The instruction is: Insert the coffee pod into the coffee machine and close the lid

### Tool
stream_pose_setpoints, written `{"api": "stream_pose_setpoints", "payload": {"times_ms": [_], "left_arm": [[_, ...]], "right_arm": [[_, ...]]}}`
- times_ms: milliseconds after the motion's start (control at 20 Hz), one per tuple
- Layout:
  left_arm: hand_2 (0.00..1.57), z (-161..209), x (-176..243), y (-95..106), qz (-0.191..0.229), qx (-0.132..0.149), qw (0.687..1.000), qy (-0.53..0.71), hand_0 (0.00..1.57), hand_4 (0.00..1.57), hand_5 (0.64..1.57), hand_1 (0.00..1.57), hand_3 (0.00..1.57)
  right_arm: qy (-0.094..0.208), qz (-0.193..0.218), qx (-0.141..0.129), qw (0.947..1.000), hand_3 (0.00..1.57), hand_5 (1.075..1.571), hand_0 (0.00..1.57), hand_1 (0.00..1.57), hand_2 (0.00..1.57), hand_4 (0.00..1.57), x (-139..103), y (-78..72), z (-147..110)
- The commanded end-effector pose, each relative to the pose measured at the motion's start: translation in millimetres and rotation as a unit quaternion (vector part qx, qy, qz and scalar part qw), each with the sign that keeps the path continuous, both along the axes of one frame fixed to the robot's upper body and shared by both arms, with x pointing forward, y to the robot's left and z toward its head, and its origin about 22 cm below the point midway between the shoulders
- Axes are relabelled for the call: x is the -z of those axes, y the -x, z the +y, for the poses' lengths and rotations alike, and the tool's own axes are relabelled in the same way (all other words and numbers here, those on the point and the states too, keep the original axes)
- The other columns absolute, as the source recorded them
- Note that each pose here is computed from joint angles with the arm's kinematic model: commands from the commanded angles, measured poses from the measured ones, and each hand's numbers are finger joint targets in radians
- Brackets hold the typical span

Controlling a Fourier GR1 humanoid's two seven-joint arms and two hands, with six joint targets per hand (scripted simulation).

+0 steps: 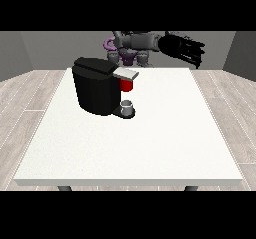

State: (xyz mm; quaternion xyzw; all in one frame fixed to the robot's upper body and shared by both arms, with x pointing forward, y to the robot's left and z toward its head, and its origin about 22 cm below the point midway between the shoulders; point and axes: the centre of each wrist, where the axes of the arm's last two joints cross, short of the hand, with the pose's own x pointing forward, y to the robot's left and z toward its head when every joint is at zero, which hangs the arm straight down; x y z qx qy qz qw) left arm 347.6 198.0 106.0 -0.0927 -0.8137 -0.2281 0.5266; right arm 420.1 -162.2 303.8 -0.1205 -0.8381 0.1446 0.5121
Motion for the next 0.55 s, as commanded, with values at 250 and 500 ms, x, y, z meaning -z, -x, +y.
{"api": "stream_pose_setpoints", "payload": {"times_ms": [250, 500], "left_arm": [[0.00, 15.4, 33.0, 17.0, 0.059, -0.027, 0.998, 0.013, 0.00, 0.33, 1.571, 0.00, 0.00], [0.00, 47.2, 76.5, 34.1, 0.111, -0.077, 0.991, 0.017, 0.00, 0.27, 1.571, 0.00, 0.00]], "right_arm": [[-0.001, 0.007, -0.106, 0.9944, 0.00, 1.571, 0.00, 0.00, 0.00, 0.17, 71.9, 3.9, 56.0], [-0.028, 0.043, -0.156, 0.9865, 0.00, 1.571, 0.00, 0.00, 0.00, 0.26, 129.4, 24.0, 79.3]]}}
